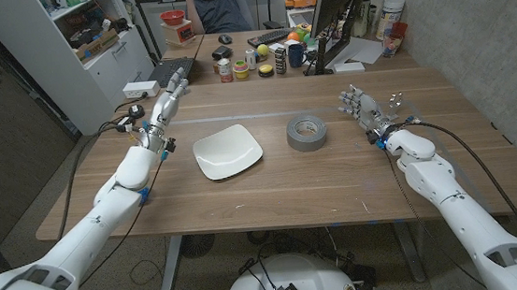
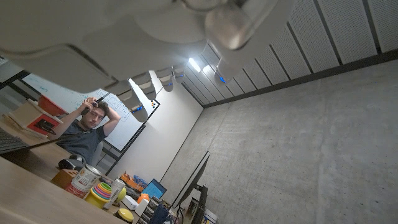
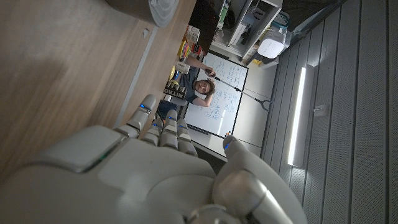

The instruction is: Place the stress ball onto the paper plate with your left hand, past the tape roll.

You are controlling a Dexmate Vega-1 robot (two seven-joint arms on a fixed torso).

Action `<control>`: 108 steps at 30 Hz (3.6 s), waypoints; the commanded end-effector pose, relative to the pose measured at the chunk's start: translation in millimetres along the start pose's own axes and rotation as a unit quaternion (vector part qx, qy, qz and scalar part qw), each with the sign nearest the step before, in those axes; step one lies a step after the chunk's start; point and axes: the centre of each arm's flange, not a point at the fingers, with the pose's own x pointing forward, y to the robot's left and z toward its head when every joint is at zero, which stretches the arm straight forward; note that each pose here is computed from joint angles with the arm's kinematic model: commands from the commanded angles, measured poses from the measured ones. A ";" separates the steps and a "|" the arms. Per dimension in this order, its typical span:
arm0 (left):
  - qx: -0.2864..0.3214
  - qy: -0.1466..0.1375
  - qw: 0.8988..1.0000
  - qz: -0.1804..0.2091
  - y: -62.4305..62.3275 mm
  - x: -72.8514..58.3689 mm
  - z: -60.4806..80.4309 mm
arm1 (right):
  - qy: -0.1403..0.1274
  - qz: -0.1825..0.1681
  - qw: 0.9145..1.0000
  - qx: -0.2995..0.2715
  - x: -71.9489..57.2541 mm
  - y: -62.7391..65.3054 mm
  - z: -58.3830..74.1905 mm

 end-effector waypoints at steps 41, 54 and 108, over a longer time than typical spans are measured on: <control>0.451 -0.091 0.869 -0.182 137.2 -99.8 104.1 | -0.003 0.084 0.993 -0.079 30.2 26.9 28.5; 0.461 -0.019 0.841 -0.282 141.4 -99.2 93.9 | -0.002 0.082 0.993 -0.087 33.1 25.3 32.2; 0.464 0.100 0.738 -0.480 113.9 -147.0 35.3 | -0.002 0.092 0.992 -0.082 44.7 27.4 26.7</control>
